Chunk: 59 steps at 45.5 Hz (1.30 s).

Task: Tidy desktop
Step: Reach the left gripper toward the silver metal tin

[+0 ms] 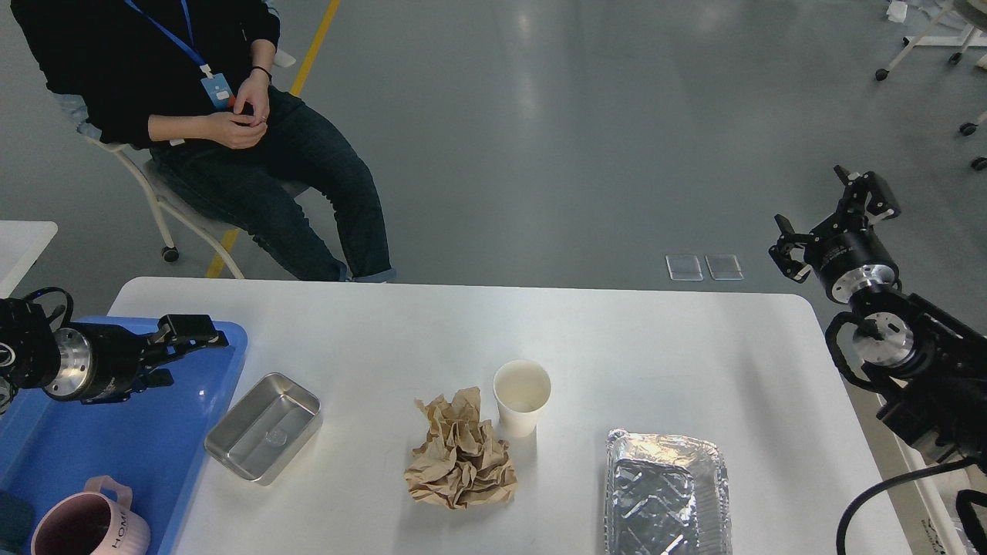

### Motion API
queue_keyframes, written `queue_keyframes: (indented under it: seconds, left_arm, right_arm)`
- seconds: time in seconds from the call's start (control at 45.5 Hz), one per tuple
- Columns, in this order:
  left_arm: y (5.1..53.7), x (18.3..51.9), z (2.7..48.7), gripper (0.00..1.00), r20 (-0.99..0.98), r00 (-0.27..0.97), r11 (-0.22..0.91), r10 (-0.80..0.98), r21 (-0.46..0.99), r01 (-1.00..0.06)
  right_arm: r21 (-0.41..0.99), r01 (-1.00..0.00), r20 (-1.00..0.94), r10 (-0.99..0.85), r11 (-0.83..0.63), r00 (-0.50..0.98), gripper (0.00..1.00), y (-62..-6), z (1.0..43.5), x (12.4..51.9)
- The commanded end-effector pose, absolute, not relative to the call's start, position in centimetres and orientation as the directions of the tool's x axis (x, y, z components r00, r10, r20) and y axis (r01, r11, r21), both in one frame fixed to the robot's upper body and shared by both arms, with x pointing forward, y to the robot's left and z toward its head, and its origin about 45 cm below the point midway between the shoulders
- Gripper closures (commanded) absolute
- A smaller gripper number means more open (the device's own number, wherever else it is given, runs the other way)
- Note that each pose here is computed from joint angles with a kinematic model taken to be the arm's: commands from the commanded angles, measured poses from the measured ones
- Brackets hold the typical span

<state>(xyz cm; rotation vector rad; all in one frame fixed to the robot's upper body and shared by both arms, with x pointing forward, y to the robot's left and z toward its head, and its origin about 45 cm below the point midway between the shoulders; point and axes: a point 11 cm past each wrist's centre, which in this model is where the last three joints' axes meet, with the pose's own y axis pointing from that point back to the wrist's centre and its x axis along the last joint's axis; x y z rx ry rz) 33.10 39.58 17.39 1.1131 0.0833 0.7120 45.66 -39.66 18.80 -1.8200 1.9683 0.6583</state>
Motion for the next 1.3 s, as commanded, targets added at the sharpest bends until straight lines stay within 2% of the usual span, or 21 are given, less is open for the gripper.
queue_keyframes:
  seconds: [0.0,0.351,0.571,1.273]
  left_arm:
    - [39.5,33.1,16.5,0.03,0.287,0.770,0.231,0.570,0.843,-0.485]
    - [39.6,32.1,13.5,0.03,0.282,0.750,0.190,0.598,0.859,-0.475]
    - [39.5,32.6,12.4,0.03,0.286,0.744,0.175,0.604,0.863,-0.474]
    - [36.9,33.2,9.6,0.03,0.272,0.747,0.182,0.606,0.867,-0.464]
  right_arm:
    - [0.083,-0.995,-0.567,-0.818,0.052,-0.090,0.00,-39.6,18.8,45.7]
    - [0.093,-0.994,-0.569,-0.817,0.054,-0.097,0.00,-39.6,18.3,45.4]
    - [0.093,-0.994,-0.567,-0.818,0.054,-0.098,0.00,-39.7,18.3,45.4]
    - [0.101,-0.993,-0.566,-0.818,0.059,-0.106,0.00,-40.0,17.9,45.0]
